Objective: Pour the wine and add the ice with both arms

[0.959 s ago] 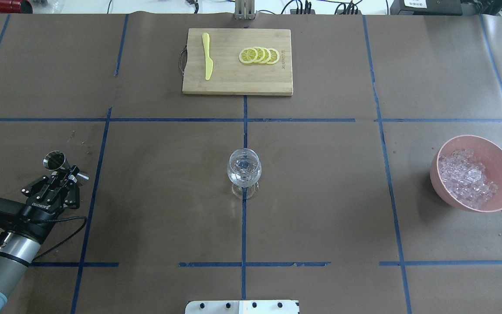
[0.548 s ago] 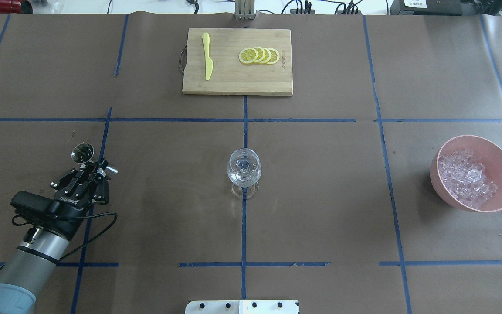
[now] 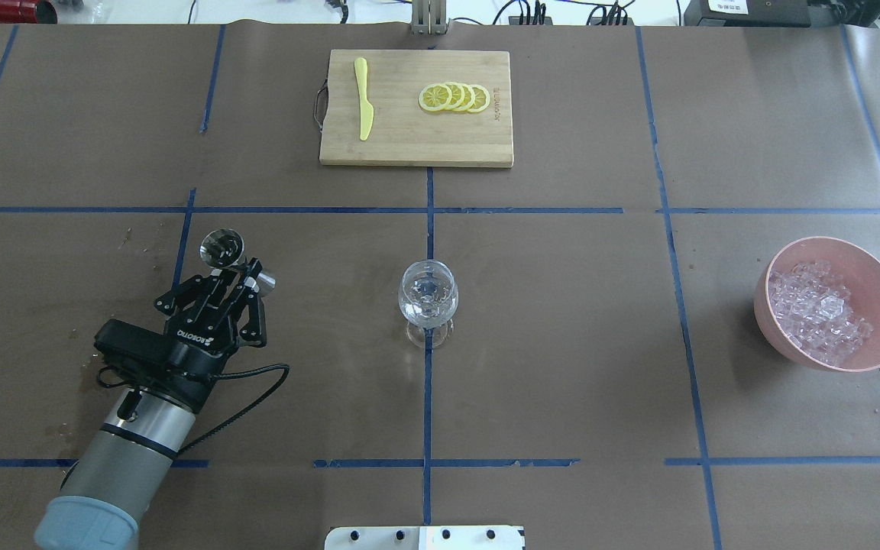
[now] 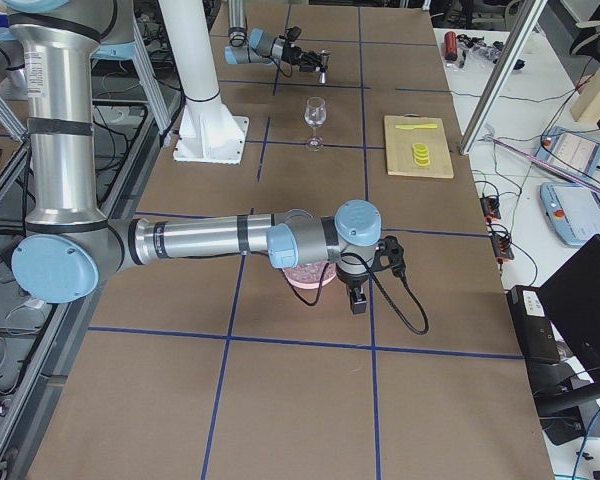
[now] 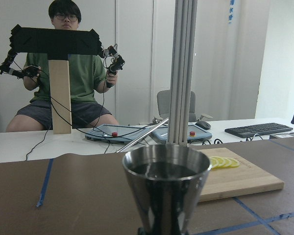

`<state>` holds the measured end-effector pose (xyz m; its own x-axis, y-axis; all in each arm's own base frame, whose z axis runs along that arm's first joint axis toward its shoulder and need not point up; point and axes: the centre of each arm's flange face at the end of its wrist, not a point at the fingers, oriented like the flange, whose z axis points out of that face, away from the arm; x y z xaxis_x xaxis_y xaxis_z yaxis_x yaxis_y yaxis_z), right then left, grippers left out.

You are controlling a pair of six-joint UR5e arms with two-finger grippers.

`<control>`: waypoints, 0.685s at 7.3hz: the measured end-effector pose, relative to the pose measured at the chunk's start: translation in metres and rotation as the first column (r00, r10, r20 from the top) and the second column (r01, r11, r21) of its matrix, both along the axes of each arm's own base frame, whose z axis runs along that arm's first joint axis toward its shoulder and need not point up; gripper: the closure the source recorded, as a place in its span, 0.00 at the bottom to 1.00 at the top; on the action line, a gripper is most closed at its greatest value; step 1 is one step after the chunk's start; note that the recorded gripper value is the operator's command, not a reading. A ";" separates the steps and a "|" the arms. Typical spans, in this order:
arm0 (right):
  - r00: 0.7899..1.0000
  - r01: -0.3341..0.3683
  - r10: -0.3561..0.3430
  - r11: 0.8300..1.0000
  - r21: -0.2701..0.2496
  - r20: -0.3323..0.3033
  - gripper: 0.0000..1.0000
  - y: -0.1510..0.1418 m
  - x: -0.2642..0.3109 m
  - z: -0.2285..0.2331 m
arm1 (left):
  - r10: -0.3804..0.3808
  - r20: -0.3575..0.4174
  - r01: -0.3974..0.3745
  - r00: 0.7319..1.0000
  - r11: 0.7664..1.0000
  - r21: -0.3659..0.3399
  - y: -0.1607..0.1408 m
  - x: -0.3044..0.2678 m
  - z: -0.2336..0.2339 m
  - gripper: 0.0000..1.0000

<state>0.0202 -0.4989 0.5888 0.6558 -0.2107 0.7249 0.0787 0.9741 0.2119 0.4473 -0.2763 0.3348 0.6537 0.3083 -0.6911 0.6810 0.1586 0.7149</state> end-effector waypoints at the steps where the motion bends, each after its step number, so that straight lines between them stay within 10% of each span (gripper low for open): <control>1: 1.000 0.000 0.000 1.000 0.000 0.000 0.00 0.000 0.000 0.000 | -0.003 0.013 0.003 1.000 1.000 0.018 0.001 0.005 -0.019 1.00; 5: 1.000 0.001 -0.001 1.000 -0.001 0.000 0.00 -0.001 0.000 0.001 | 0.062 0.142 -0.067 0.988 0.997 0.029 0.004 0.032 -0.071 1.00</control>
